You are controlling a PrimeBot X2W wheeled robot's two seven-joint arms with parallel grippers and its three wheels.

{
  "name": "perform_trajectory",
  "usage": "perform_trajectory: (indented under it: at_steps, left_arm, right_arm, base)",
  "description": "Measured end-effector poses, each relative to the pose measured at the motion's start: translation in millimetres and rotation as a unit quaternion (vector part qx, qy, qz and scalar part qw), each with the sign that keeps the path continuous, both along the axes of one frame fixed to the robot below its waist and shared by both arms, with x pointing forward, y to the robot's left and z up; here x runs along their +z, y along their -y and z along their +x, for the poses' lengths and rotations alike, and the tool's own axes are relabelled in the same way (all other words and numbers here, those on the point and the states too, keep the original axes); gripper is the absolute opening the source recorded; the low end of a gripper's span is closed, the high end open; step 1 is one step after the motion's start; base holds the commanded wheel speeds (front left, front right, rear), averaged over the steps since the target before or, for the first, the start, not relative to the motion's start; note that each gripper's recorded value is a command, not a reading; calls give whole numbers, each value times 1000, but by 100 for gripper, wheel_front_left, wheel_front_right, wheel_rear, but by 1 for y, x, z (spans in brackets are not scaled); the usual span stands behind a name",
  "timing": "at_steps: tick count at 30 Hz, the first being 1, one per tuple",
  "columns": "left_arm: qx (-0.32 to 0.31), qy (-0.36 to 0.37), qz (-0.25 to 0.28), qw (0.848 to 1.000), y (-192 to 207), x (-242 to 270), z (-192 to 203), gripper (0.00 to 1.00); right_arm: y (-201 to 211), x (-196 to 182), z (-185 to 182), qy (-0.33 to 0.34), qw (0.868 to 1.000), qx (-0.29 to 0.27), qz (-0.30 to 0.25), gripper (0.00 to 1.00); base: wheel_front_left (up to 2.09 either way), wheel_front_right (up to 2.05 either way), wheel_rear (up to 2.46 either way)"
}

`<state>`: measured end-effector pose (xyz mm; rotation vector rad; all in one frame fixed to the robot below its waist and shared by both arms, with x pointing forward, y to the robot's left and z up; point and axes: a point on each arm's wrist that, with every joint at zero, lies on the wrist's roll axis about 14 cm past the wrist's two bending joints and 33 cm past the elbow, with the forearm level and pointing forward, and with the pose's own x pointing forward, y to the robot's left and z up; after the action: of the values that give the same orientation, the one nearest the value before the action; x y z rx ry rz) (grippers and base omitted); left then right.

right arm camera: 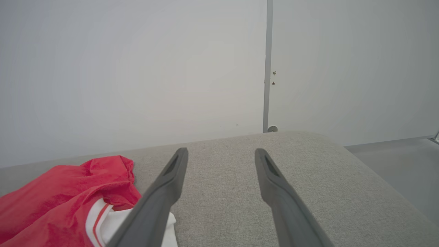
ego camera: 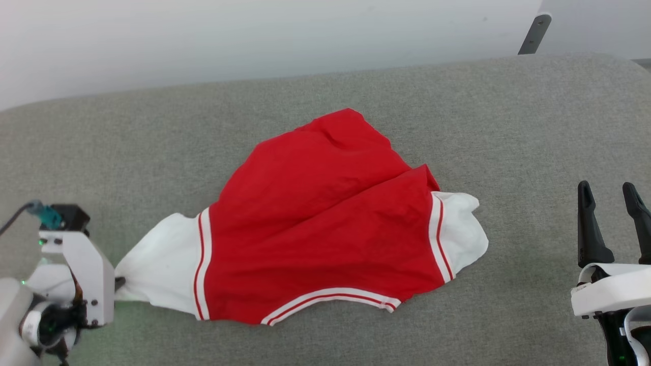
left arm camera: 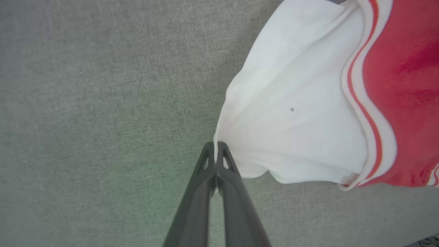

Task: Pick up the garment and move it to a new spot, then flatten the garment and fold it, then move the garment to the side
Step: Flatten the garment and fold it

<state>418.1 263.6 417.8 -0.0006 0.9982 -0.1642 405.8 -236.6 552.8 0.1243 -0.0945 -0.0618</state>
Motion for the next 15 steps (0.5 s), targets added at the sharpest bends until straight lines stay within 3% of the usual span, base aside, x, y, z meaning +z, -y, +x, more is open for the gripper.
perform_trajectory:
  at_steps: [10,11,12,13,15]
  left_arm:
    - [54,-15,-22,998,-8,-26,-11,2]
    - [57,-8,-24,998,-9,-25,-9,35]
    - [61,0,-26,998,-10,-22,-7,77]
    - [66,11,-32,997,-9,-18,-4,100]
    - [70,31,-38,996,-10,-9,1,100]
  right_arm:
    - [-1,-6,2,-12,1000,2,0,100]
    - [-1,-6,2,-12,1000,3,1,100]
    - [-2,-5,2,-12,1000,4,1,100]
    - [-3,-4,2,-11,1000,5,1,100]
    - [-4,0,1,-6,1000,6,1,100]
  base:
    - [0,0,0]
    - [0,0,0]
    - [0,0,0]
    - [0,0,0]
    - [0,0,0]
